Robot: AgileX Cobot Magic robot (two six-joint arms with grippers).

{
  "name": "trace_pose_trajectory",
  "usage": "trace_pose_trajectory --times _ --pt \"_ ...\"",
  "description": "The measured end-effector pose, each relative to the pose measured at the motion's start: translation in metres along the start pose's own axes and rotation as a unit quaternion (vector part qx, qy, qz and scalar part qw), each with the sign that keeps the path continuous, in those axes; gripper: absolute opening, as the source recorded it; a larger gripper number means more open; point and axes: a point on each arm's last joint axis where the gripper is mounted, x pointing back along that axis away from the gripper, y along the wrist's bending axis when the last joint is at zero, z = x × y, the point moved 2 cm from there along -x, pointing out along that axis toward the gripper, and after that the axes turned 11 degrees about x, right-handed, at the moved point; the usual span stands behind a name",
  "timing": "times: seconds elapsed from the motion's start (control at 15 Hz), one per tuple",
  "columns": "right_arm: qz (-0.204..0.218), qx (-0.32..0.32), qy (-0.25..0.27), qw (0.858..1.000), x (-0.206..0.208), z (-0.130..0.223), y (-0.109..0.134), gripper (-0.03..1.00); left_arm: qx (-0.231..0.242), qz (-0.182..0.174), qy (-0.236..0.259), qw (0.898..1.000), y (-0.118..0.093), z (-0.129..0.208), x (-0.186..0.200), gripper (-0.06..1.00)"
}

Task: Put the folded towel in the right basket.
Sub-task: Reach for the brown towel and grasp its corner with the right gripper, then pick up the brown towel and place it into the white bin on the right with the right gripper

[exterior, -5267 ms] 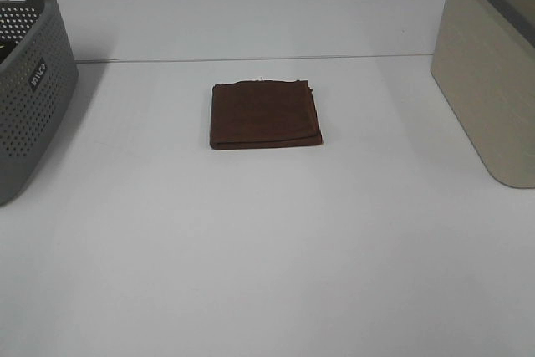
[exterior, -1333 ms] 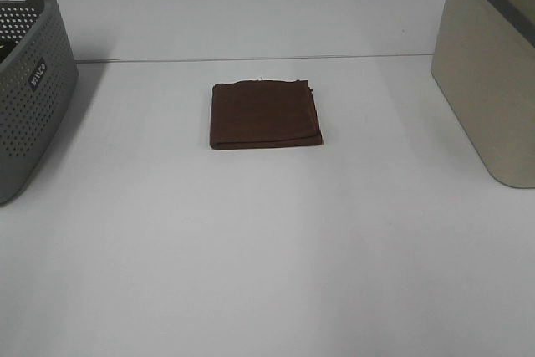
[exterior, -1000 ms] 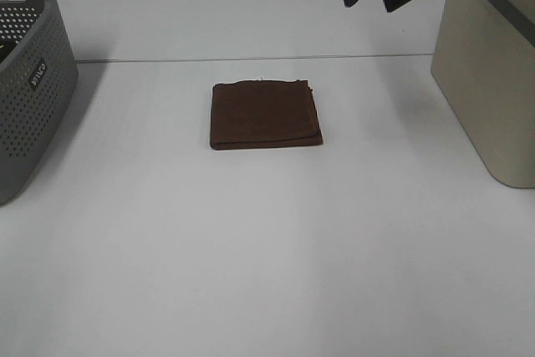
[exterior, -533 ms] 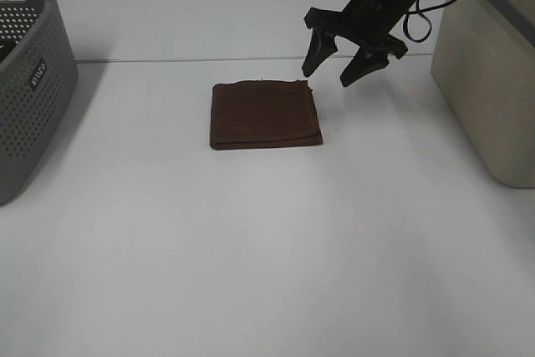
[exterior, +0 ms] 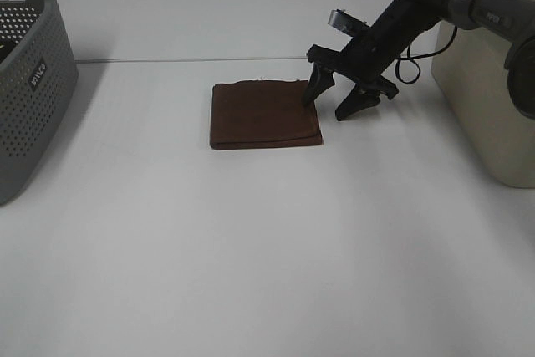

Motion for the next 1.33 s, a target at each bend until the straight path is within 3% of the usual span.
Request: trace_pose_trajectory --times 0.4,0.67,0.73,0.87,1.07,1.33 --pt "-0.023 0.017 -0.002 1.000 -0.025 -0.002 0.031 0.64 0.000 0.000 0.000 1.000 0.000 0.000 0.000 0.97" --pt "-0.022 0.012 -0.003 1.000 -0.033 0.000 0.027 0.25 0.000 0.000 0.000 1.000 0.000 0.000 0.000 0.97" --pt "-0.020 0.013 -0.003 1.000 -0.033 0.000 0.026 0.10 0.000 0.000 0.000 1.000 0.000 0.000 0.000 0.97" --pt "-0.019 0.023 -0.002 1.000 -0.029 -0.003 0.028 0.08 0.000 0.000 0.000 1.000 0.000 0.000 0.000 0.97" --pt "0.000 0.065 -0.052 0.997 0.008 -0.026 0.047 0.08 0.000 0.000 0.000 1.000 0.000 0.000 0.000 0.97" --pt "0.083 0.113 -0.113 0.984 0.093 -0.043 0.080 0.08 0.000 0.000 0.000 1.000 0.000 0.000 0.000 0.97"
